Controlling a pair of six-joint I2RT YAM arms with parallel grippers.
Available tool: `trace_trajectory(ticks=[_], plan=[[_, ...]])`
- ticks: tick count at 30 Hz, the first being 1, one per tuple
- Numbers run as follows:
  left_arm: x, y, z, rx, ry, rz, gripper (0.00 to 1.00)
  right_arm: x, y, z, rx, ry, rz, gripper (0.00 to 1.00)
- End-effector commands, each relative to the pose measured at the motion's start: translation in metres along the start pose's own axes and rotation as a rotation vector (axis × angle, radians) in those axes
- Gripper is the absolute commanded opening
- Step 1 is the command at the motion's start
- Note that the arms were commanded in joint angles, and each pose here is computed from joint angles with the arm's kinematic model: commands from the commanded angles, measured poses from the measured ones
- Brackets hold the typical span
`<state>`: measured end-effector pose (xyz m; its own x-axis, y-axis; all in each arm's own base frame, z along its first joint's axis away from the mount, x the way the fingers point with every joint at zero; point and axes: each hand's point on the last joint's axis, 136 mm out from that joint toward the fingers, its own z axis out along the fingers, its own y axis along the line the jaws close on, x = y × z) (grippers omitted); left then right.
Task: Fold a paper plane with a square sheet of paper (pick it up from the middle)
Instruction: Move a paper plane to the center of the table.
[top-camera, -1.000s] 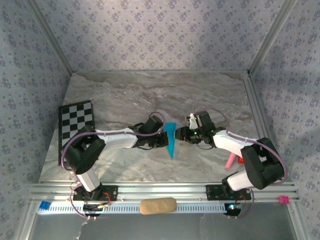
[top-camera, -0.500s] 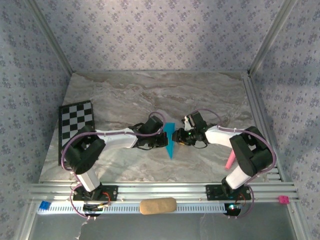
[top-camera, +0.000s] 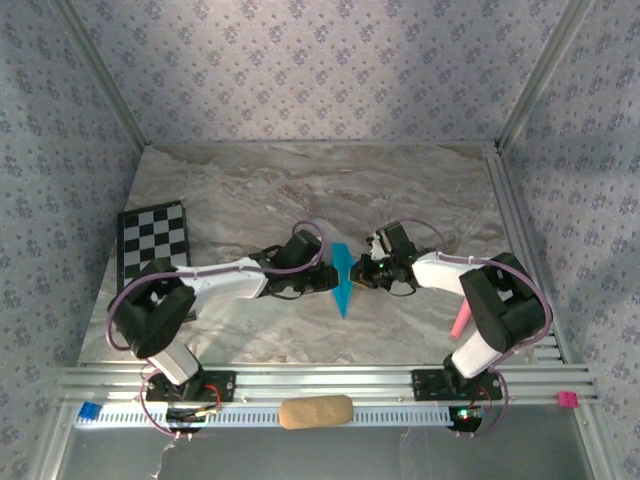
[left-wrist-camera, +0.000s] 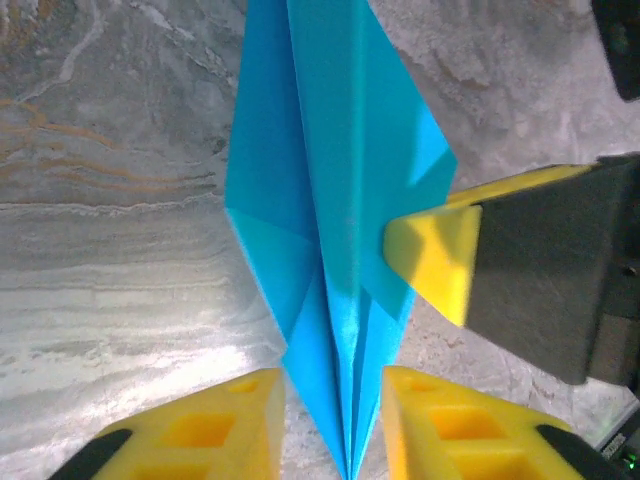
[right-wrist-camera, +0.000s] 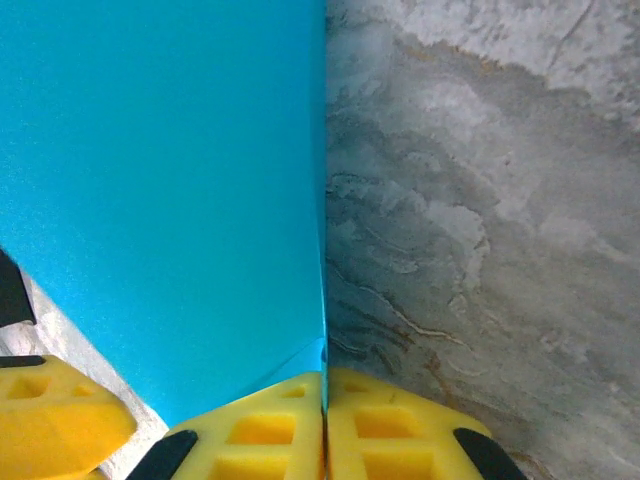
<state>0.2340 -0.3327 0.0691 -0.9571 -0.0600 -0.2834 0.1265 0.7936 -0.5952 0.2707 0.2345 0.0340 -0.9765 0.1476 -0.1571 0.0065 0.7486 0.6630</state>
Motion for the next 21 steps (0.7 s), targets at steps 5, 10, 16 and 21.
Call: trace_trajectory(ticks=[5,10,16,21], plan=[[0.009,0.001,-0.003,0.052,-0.018,-0.052,0.42,-0.001,0.002,0.000,-0.018,-0.005,0.031,0.07],[0.012,-0.006,0.002,0.085,-0.006,-0.043,0.45,-0.001,0.002,0.001,-0.016,-0.001,0.031,0.07],[0.011,-0.011,0.011,0.095,0.004,-0.040,0.45,-0.001,0.003,0.002,-0.017,0.004,0.032,0.07],[0.009,-0.012,0.015,0.082,0.010,-0.037,0.44,-0.001,0.003,0.002,-0.018,0.005,0.030,0.07]])
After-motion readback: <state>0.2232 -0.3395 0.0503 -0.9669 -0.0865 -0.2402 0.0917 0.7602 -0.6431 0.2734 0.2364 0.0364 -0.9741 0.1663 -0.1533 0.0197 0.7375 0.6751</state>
